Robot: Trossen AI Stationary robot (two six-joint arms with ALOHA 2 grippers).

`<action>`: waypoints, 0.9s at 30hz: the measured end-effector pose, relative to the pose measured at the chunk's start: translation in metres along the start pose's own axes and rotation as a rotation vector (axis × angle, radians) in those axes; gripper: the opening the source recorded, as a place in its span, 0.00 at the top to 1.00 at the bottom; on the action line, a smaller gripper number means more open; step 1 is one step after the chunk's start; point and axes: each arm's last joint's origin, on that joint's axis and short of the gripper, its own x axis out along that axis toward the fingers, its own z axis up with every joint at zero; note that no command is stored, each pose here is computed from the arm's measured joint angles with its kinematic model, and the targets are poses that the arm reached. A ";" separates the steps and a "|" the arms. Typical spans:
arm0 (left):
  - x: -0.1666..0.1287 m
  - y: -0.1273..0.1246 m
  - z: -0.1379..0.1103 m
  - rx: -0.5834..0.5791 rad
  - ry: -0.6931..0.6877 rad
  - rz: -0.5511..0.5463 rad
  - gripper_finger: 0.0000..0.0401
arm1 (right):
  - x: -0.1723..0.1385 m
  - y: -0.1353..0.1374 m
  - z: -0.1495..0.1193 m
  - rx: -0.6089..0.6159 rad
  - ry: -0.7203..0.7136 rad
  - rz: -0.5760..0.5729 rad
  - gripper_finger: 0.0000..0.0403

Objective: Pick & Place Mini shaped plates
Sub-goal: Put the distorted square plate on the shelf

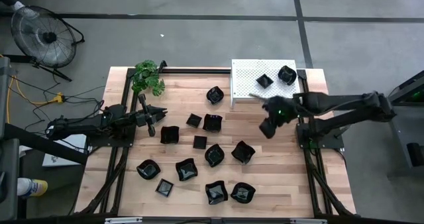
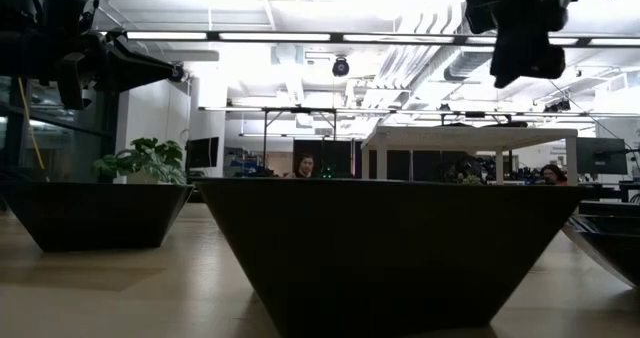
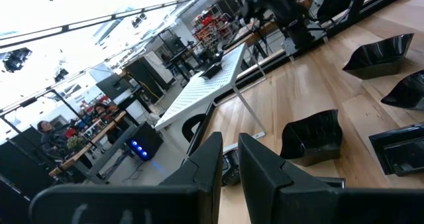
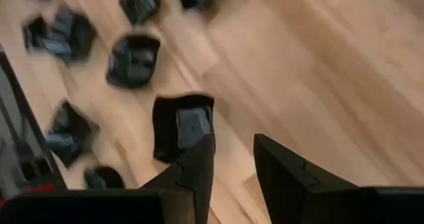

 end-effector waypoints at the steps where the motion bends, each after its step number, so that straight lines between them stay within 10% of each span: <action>1: 0.000 0.000 0.000 0.000 0.000 0.000 0.89 | 0.005 0.004 -0.002 -0.018 0.021 -0.006 0.74; 27: 0.000 0.000 0.000 0.000 0.000 0.001 0.89 | 0.131 0.031 -0.016 -0.079 0.302 -0.130 0.50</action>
